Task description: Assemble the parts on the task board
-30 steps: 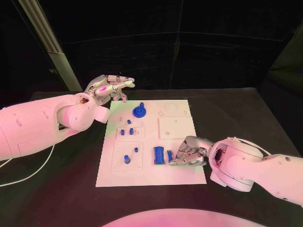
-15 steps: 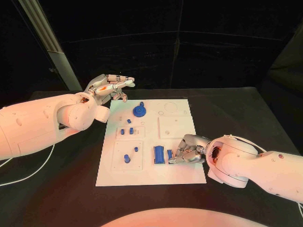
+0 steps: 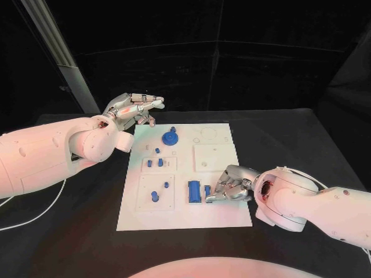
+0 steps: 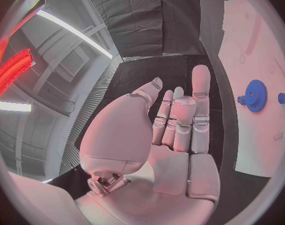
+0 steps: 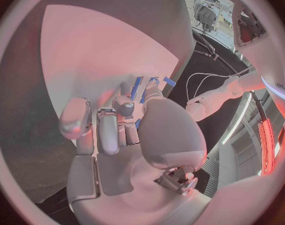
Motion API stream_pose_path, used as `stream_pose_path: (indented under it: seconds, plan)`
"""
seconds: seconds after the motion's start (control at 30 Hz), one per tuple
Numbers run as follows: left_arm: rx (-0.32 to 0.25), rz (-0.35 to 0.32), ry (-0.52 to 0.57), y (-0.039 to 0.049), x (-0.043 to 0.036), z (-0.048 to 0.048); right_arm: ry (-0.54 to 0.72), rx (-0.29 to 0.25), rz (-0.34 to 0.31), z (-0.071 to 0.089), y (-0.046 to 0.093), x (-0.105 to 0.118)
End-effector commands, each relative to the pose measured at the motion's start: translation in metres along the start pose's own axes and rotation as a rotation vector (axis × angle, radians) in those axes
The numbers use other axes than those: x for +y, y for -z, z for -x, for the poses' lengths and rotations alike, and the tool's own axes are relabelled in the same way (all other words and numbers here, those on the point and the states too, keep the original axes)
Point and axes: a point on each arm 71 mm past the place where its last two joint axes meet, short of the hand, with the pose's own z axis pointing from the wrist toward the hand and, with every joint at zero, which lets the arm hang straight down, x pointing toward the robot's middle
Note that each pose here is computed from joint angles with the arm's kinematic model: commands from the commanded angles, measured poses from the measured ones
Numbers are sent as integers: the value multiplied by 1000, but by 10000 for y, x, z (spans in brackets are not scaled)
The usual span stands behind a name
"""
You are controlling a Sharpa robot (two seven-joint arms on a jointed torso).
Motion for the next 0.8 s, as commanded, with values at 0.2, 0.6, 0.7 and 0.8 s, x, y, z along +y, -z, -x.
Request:
stream_pose_path:
  seconds: [0.2, 0.6, 0.7, 0.8]
  plan:
    - [9, -16, 1, -3, -17, 1, -482, -88, 254, 315, 37, -145]
    - [-46, -50, 22, -39, 10, 84, -811, -314, 418, 1063, -307, -505]
    - [-80, -60, 27, -78, 44, 119, -831, -367, 431, 1183, -386, -568]
    - [-119, -64, 33, -118, 90, 155, -846, -405, 447, 1274, -462, -590]
